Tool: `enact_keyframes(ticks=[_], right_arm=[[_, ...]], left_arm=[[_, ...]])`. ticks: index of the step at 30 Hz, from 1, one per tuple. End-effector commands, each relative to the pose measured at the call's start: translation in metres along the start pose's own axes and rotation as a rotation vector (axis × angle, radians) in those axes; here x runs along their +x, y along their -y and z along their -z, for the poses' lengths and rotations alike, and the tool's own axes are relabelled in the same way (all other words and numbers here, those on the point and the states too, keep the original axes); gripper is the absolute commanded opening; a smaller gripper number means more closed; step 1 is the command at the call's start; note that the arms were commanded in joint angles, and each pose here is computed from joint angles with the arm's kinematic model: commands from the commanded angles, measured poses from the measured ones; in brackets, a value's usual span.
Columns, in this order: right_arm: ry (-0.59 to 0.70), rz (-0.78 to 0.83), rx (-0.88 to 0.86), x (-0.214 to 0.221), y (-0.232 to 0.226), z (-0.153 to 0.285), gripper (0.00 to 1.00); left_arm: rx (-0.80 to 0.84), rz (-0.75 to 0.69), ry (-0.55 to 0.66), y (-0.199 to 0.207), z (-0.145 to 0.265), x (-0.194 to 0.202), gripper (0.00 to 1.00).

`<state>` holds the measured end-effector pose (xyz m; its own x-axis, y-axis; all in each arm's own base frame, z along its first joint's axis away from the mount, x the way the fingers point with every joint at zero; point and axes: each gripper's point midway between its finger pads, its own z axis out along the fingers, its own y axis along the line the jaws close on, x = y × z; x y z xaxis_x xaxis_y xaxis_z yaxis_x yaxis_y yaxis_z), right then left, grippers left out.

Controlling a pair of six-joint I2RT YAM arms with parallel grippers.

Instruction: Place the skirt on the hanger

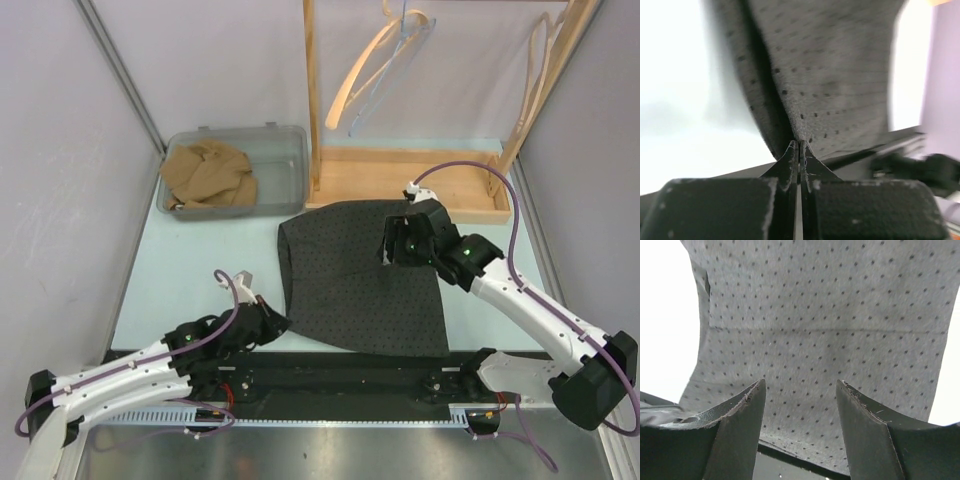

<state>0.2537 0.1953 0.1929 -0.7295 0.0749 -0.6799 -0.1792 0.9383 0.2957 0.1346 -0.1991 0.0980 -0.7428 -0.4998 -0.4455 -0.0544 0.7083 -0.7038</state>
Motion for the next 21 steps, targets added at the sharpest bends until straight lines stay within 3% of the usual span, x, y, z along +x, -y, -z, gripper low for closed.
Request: enact_keyframes(ticks=[1, 3, 5, 7, 10, 12, 16, 20, 21], right_arm=[[0.078, -0.045, -0.043, -0.026, -0.001, 0.0, 0.63], [0.082, -0.056, -0.059, -0.03, -0.001, -0.002, 0.62], [0.108, -0.05, -0.065, -0.04, -0.001, -0.001, 0.63], [0.14, -0.046, -0.079, -0.05, -0.005, 0.003, 0.66], [0.244, -0.032, -0.15, -0.077, -0.021, 0.022, 0.81], [0.323, -0.023, -0.182, -0.096, -0.031, 0.038, 0.99], [0.517, -0.032, -0.27, -0.146, -0.054, 0.075, 1.0], [0.63, -0.068, -0.247, -0.187, -0.062, 0.089, 0.99], [0.661, -0.079, -0.259, -0.198, -0.066, 0.093, 0.9]], left_arm=[[-0.138, -0.013, -0.076, -0.04, 0.002, 0.02, 0.0], [-0.204, -0.069, -0.087, -0.053, 0.008, 0.019, 0.01], [-0.229, -0.106, -0.062, -0.049, 0.015, 0.008, 0.26], [-0.259, -0.147, -0.039, -0.046, 0.028, -0.006, 0.65], [-0.263, -0.203, 0.047, -0.031, 0.045, -0.036, 0.83], [-0.249, -0.256, 0.097, -0.022, 0.05, -0.051, 0.86], [-0.173, -0.347, 0.129, 0.012, 0.055, -0.069, 0.99], [-0.127, -0.451, 0.122, 0.034, 0.053, -0.075, 1.0], [-0.108, -0.466, 0.11, 0.039, 0.052, -0.074, 1.0]])
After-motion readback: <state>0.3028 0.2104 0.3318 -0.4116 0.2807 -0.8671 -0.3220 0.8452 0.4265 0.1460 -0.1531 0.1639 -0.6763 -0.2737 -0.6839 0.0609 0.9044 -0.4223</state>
